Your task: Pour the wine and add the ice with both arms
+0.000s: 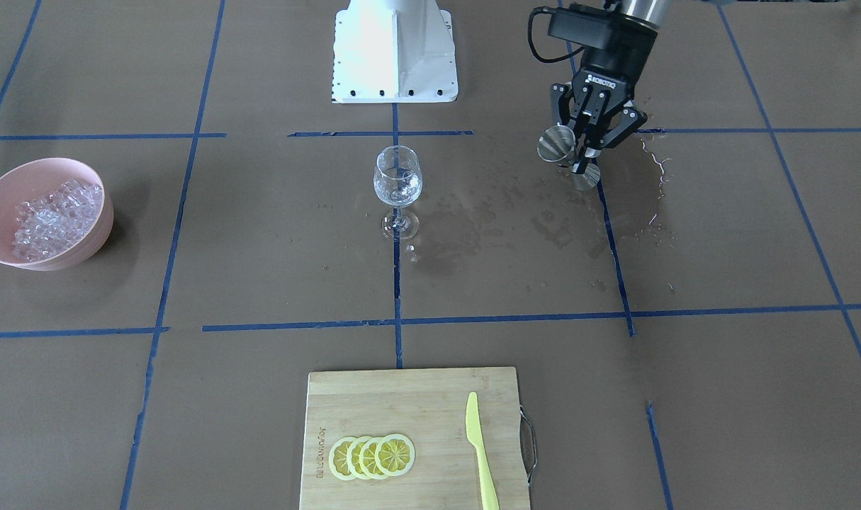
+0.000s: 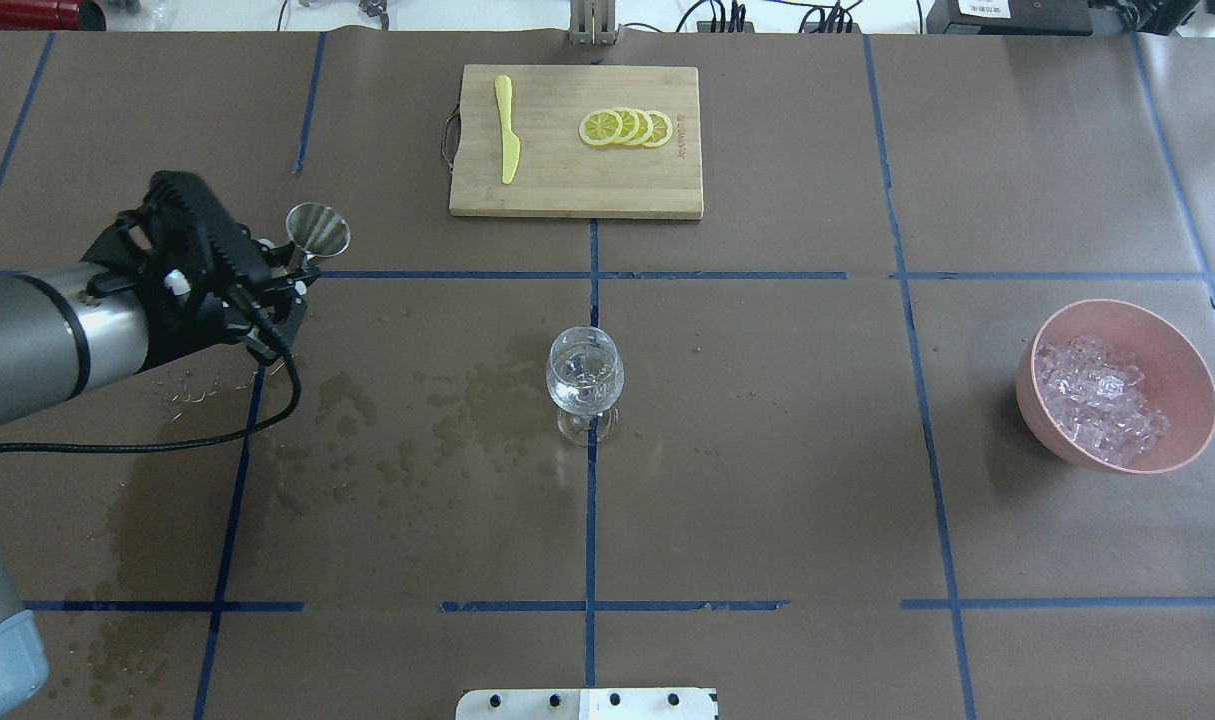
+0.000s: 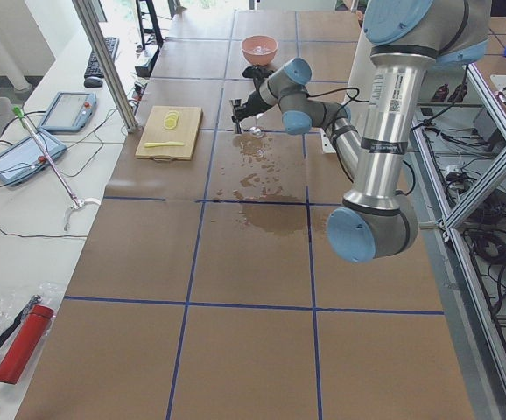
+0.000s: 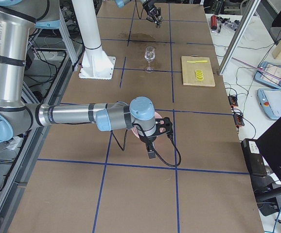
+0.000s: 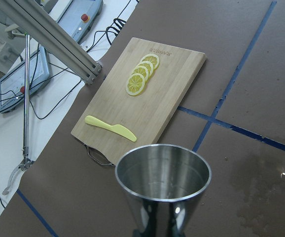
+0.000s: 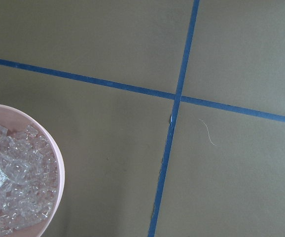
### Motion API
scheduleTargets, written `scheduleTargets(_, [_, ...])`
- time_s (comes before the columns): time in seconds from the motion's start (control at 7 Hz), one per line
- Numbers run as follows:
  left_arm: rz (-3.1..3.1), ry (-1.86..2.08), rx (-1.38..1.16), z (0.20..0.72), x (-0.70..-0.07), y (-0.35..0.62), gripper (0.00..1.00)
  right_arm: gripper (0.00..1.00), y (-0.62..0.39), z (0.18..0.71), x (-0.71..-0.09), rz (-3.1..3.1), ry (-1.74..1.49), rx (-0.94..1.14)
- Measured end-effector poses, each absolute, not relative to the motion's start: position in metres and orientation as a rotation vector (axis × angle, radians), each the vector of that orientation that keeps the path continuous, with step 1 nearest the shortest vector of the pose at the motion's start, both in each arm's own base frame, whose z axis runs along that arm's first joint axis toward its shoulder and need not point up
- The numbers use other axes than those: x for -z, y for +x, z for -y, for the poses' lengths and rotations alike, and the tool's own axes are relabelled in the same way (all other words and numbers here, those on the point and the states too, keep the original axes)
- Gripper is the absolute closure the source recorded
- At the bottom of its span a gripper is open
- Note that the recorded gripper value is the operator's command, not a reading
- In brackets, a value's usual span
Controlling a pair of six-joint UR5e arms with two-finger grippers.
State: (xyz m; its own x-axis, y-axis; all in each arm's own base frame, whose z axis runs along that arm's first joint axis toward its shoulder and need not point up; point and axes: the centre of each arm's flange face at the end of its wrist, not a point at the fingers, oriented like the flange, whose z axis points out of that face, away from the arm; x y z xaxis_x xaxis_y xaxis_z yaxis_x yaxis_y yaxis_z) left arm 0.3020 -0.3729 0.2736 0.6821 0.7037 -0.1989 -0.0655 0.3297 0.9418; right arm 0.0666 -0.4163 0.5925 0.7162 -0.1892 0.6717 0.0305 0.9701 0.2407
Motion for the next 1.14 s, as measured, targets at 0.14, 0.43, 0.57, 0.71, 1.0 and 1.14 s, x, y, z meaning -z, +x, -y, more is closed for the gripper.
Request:
scheduleTargets(0.14, [-0.731,1.176,-0.475,0.369,-0.326,0.292,1.0,0.0,0.067,0.416,-0.592,0.764,0.221,0.123])
scheduleTargets(0.43, [-0.791,1.27,-0.258,0.374,-0.414,0.279,1.0,0.0,0.067,0.416,-0.591,0.764,0.222,0.124])
scheduleTargets(0.57, [-0.793,1.293,-0.154,0.377,-0.445,0.275,1.0,0.0,0.067,0.416,-0.591,0.764,0.222,0.124])
scheduleTargets(0.71, [-0.79,1.298,-0.079,0.376,-0.467,0.271,1.0,0.0,0.067,0.416,-0.591,0.764,0.223,0.124])
scheduleTargets(1.0, [-0.788,1.307,0.018,0.36,-0.502,0.28,1.0,0.0,0.067,0.417,-0.591,0.764,0.223,0.125])
scheduleTargets(1.14, [-0.802,1.303,0.052,0.347,-0.515,0.293,1.0,0.0,0.067,0.417,-0.59,0.764,0.224,0.126])
